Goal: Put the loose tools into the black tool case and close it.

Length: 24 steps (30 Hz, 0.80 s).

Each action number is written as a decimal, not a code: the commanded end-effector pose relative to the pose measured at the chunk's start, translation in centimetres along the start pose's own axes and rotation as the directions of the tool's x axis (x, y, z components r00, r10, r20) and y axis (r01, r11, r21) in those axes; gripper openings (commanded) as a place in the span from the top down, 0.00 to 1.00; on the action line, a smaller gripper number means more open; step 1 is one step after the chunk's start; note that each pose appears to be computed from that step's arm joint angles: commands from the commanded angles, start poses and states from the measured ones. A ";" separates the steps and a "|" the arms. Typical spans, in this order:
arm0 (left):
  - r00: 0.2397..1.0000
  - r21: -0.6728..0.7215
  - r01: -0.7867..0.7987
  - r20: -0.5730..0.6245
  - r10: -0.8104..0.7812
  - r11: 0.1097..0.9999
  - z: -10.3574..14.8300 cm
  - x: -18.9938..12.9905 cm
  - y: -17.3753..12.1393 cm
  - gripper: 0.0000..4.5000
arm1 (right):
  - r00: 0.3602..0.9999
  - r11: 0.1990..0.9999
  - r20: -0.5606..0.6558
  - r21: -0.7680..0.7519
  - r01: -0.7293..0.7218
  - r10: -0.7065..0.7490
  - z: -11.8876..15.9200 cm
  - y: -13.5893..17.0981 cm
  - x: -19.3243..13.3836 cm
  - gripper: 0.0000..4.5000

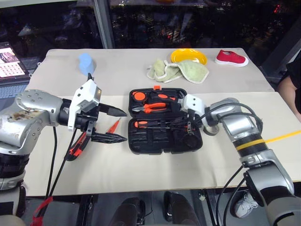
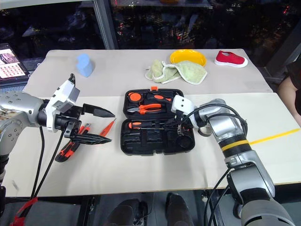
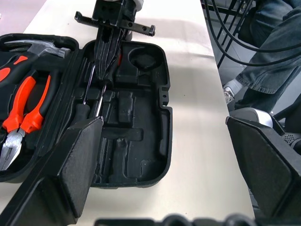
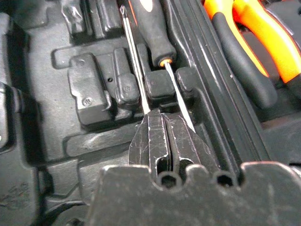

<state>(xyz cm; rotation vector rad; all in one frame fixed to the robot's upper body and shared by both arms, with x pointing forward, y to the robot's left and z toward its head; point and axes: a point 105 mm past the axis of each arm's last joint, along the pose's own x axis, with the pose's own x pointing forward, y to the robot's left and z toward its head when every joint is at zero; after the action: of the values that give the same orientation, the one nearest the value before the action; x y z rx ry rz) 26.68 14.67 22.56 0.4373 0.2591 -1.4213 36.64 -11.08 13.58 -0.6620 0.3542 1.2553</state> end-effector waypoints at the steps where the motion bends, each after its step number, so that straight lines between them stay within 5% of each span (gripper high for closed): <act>1: 1.000 0.044 -0.009 0.010 0.008 0.999 0.5 -0.1 0.1 0.00 | 0.999 1.000 0.037 0.031 0.000 -0.001 0.7 0.2 -0.4 0.99; 5: 0.998 0.015 -0.060 0.000 0.060 0.998 -0.3 -0.4 0.6 0.00 | 0.977 0.997 0.210 0.062 0.034 -0.046 5.0 0.2 -3.7 0.99; 11: 0.950 -0.104 -0.308 -0.075 0.302 0.946 -3.2 -3.9 1.0 0.00 | 0.920 0.993 0.392 0.116 -0.023 -0.025 9.0 4.1 -9.1 0.58; 19: 0.781 -0.245 -0.620 -0.278 0.559 0.745 -8.9 -11.3 -3.6 0.00 | 0.868 0.990 0.494 0.091 -0.104 0.046 10.1 7.7 -11.2 0.02; 24: 0.719 -0.252 -0.687 -0.371 0.587 0.682 -10.3 -12.5 -4.6 0.00 | 0.836 0.988 0.545 0.081 -0.129 0.064 11.0 8.0 -11.2 0.02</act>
<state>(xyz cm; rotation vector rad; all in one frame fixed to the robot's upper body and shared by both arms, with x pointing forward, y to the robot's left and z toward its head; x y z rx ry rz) 21.02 30.07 17.05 0.2876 0.5416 -0.6071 25.24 -11.53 24.98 -0.1525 0.0555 1.4326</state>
